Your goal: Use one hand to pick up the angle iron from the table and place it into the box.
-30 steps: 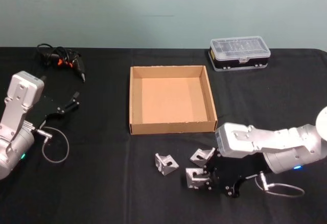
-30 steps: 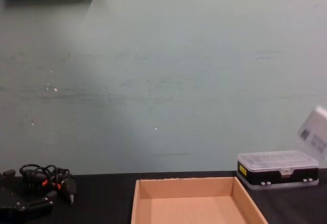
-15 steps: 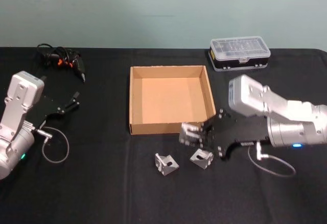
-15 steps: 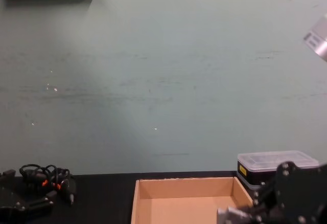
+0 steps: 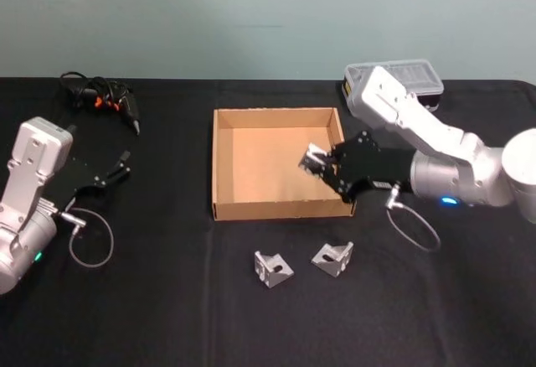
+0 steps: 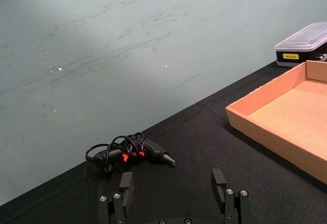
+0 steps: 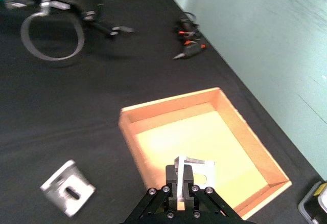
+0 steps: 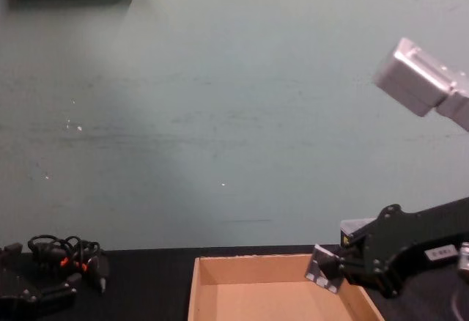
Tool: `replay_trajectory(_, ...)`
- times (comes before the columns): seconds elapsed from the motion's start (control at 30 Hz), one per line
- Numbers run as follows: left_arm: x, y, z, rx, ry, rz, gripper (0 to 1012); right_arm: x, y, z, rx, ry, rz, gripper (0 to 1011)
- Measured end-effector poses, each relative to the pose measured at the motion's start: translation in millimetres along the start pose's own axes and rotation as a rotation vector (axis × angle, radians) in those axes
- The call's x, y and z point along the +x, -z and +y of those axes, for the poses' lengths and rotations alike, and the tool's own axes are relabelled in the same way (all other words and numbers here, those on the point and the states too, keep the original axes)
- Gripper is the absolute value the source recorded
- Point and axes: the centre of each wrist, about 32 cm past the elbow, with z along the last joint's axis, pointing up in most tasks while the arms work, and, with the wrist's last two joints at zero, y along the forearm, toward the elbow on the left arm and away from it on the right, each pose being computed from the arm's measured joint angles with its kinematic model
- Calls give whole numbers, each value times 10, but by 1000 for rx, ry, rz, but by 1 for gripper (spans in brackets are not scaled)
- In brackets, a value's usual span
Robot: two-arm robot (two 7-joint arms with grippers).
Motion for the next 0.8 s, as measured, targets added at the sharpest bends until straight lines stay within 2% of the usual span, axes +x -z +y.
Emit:
replay_trajectory(0.3,0,0,0,0,0,0,1000,120,60,299,-28,69,94,69)
replay_trajectory(0.5,0,0,0,0,0,0,1000,146,118,493,-50,87,141,69)
replay_trajectory(0.8,0,0,0,0,0,0,1000,100,194,671,-91,93,148,69)
